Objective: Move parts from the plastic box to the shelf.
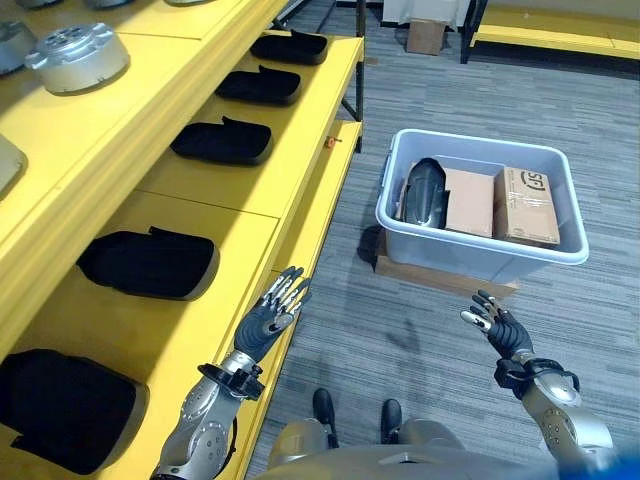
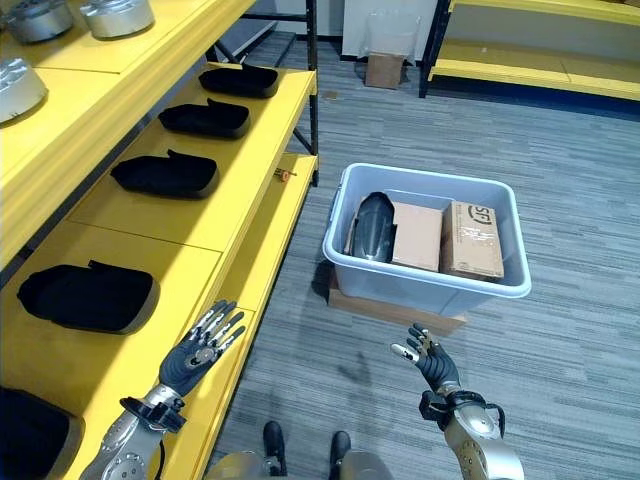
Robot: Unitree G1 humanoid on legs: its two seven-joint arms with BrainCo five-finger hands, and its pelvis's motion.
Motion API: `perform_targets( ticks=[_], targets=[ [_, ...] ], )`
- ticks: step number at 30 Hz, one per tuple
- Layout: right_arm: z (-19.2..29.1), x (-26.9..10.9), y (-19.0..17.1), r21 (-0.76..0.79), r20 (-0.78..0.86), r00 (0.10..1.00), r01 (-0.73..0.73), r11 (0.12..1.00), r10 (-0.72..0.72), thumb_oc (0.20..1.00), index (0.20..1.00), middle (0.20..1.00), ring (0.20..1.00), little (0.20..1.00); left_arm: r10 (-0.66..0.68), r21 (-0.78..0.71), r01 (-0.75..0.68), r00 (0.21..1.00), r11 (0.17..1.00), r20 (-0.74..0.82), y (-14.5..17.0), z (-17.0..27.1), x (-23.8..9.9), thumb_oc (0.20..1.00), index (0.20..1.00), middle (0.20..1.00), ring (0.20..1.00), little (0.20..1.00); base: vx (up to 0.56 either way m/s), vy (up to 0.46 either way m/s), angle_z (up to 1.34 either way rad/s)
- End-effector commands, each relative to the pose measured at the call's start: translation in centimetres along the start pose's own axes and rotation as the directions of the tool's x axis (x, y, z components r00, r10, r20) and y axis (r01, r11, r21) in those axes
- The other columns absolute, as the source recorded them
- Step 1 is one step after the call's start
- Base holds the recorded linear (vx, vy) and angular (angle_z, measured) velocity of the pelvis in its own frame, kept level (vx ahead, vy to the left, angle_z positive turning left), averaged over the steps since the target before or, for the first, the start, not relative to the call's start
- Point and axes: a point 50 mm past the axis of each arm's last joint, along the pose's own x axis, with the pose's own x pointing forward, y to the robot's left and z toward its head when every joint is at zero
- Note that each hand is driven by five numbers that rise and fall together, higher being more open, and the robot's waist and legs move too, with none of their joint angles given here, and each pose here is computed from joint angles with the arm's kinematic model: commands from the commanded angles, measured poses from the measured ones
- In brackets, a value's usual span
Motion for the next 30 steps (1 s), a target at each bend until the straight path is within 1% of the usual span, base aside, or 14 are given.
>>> perform_targets(
  ticks=[1, 3, 6, 8, 9, 10, 12, 14, 16, 17, 18, 25, 27, 30],
  targets=[
    [1.5, 0.3, 0.9, 0.02, 0.071, 0.995, -0.069, 0.997, 0.067, 1.0, 1.0, 1.0, 1.0, 1.0, -0.082, 0.037, 0.081, 0.996, 0.996, 0.036, -0.3, 1.3, -0.4, 1.0, 1.0, 1.0, 1.0, 1.0, 0.04, 0.081, 0.01],
    [1.6, 0.4, 1.4, 0.016, 0.086, 0.993, -0.087, 0.996, 0.085, 1.0, 1.0, 1.0, 1.0, 1.0, -0.101, 0.035, 0.1, 0.994, 0.994, 0.034, -0.4, 1.4, -0.3, 1.0, 1.0, 1.0, 1.0, 1.0, 0.03, 0.08, 0.01],
    [2.3, 0.9, 2.1, 0.037, 0.124, 0.987, -0.105, 0.994, 0.099, 1.0, 1.0, 1.0, 1.0, 1.0, -0.116, 0.09, 0.115, 0.993, 0.989, 0.0, -0.5, 1.4, 0.1, 1.0, 1.0, 1.0, 1.0, 1.0, 0.02, 0.09, 0.05],
    [2.9, 1.2, 2.5, 0.029, 0.147, 0.983, -0.111, 0.993, 0.106, 1.0, 1.0, 1.0, 1.0, 1.0, -0.123, 0.08, 0.123, 0.992, 0.989, -0.006, -0.6, 1.3, 0.2, 1.0, 1.0, 1.0, 1.0, 1.0, -0.02, 0.122, 0.01],
    [3.8, 1.8, 3.3, -0.013, 0.177, 0.976, -0.124, 0.992, 0.124, 1.0, 1.0, 1.0, 1.0, 1.0, -0.15, 0.047, 0.15, 0.989, 0.988, 0.007, -0.8, 1.3, 0.7, 1.0, 1.0, 1.0, 1.0, 1.0, -0.05, 0.147, -0.03],
    [4.0, 1.9, 3.5, -0.026, 0.183, 0.975, -0.125, 0.992, 0.127, 1.0, 1.0, 1.0, 1.0, 1.0, -0.169, 0.058, 0.168, 0.986, 0.984, 0.005, -0.9, 1.4, 0.9, 1.0, 1.0, 1.0, 1.0, 1.0, -0.08, 0.199, -0.08],
    [4.5, 2.5, 4.2, -0.064, 0.193, 0.973, -0.115, 0.991, 0.126, 1.0, 1.0, 1.0, 1.0, 1.0, -0.221, 0.082, 0.219, 0.975, 0.972, 0.011, -1.6, 1.5, 1.8, 1.0, 1.0, 1.0, 1.0, 1.0, -0.07, 0.132, -0.17],
    [4.9, 3.2, 4.7, -0.09, 0.189, 0.976, -0.09, 0.992, 0.106, 1.0, 1.0, 1.0, 1.0, 1.0, -0.257, 0.054, 0.254, 0.966, 0.966, 0.04, -2.5, 1.8, 3.3, 1.0, 1.0, 1.0, 1.0, 1.0, -0.06, 0.172, -0.37],
    [4.8, 3.8, 5.1, -0.071, 0.17, 0.984, -0.042, 0.997, 0.053, 1.0, 1.0, 1.0, 1.0, 1.0, -0.271, 0.083, 0.267, 0.962, 0.96, 0.042, -3.1, 2.2, 4.7, 1.0, 1.0, 1.0, 1.0, 1.0, -0.03, 0.126, -0.46],
    [4.7, 4.2, 5.4, -0.062, 0.162, 0.986, -0.032, 0.998, 0.041, 1.0, 1.0, 1.0, 1.0, 1.0, -0.271, 0.07, 0.267, 0.962, 0.961, 0.042, -3.5, 2.1, 5.4, 1.0, 1.0, 1.0, 1.0, 1.0, 0.0, -0.017, -0.38],
    [4.6, 4.4, 6.1, -0.053, 0.166, 0.986, -0.027, 0.998, 0.035, 1.0, 1.0, 1.0, 1.0, 1.0, -0.28, 0.043, 0.278, 0.959, 0.96, 0.04, -3.9, 1.9, 6.0, 1.0, 1.0, 1.0, 1.0, 1.0, 0.01, -0.048, -0.27],
    [5.1, 4.7, 8.6, -0.059, 0.191, 0.98, -0.037, 0.998, 0.048, 1.0, 1.0, 1.0, 1.0, 1.0, -0.262, 0.035, 0.261, 0.965, 0.965, 0.023, -4.5, 0.8, 6.5, 1.0, 1.0, 1.0, 1.0, 1.0, 0.05, -0.208, -0.1],
    [5.2, 4.9, 9.9, -0.071, 0.184, 0.977, -0.097, 0.993, 0.108, 1.0, 1.0, 1.0, 1.0, 1.0, -0.222, 0.027, 0.222, 0.975, 0.975, 0.02, -4.1, 0.3, 6.0, 1.0, 1.0, 1.0, 1.0, 1.0, 0.17, -0.358, -0.23],
    [5.5, 4.6, 10.2, -0.105, 0.208, 0.969, -0.114, 0.988, 0.134, 1.0, 1.0, 1.0, 1.0, 1.0, -0.23, 0.035, 0.229, 0.973, 0.973, 0.017, -3.7, 0.4, 5.5, 1.0, 1.0, 1.0, 1.0, 1.0, 0.14, -0.338, -0.21]
  ],
)
